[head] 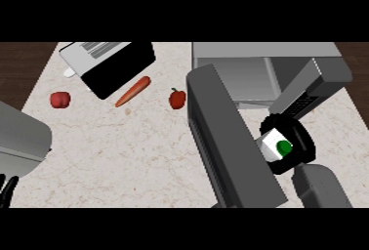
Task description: Pick up the milk, place it into the microwave and close the microwave
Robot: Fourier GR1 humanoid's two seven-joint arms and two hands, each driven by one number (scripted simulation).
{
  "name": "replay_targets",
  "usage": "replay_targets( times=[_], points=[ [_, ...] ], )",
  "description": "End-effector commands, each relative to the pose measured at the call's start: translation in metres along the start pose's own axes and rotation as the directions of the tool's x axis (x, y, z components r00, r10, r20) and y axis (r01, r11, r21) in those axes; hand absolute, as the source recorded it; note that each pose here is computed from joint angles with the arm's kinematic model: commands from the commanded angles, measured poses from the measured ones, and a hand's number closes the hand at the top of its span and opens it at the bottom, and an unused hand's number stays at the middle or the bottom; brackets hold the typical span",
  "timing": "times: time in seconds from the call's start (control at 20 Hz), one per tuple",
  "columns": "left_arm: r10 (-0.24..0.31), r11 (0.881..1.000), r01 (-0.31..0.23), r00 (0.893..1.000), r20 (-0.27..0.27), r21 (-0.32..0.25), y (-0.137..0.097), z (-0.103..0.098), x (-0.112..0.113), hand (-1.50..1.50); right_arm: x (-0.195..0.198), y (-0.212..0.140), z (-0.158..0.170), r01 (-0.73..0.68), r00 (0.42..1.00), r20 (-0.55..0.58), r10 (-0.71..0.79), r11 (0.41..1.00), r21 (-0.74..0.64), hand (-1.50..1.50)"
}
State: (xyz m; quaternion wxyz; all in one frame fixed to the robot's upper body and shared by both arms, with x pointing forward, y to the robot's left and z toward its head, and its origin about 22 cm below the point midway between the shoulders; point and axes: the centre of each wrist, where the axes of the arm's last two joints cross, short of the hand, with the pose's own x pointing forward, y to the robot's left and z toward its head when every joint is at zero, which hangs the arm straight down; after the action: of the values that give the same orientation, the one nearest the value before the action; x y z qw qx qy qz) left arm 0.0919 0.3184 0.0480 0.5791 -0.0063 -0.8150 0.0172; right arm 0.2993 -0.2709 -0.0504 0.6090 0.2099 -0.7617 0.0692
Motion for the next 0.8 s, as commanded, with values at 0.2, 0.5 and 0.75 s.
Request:
replay_targets(
  times=[0.2,0.5,0.75],
  points=[
    [-0.014,1.000,0.013,1.000,0.015,0.023,0.037,0.002,-0.006,-1.50,0.048,0.042,-0.006,0.006,0.998,0.056,-0.004,1.000,-0.022,1.50],
    [-0.006,1.000,0.006,1.000,-0.014,0.007,0.010,0.003,-0.015,-1.50,0.048,0.072,-0.060,-0.072,0.993,0.088,0.076,0.996,-0.046,1.50],
    [-0.012,1.000,0.012,1.000,-0.002,0.018,0.014,-0.010,-0.008,-1.50,0.028,0.083,-0.078,-0.197,0.978,0.037,0.204,0.970,-0.144,1.50]
  ],
)
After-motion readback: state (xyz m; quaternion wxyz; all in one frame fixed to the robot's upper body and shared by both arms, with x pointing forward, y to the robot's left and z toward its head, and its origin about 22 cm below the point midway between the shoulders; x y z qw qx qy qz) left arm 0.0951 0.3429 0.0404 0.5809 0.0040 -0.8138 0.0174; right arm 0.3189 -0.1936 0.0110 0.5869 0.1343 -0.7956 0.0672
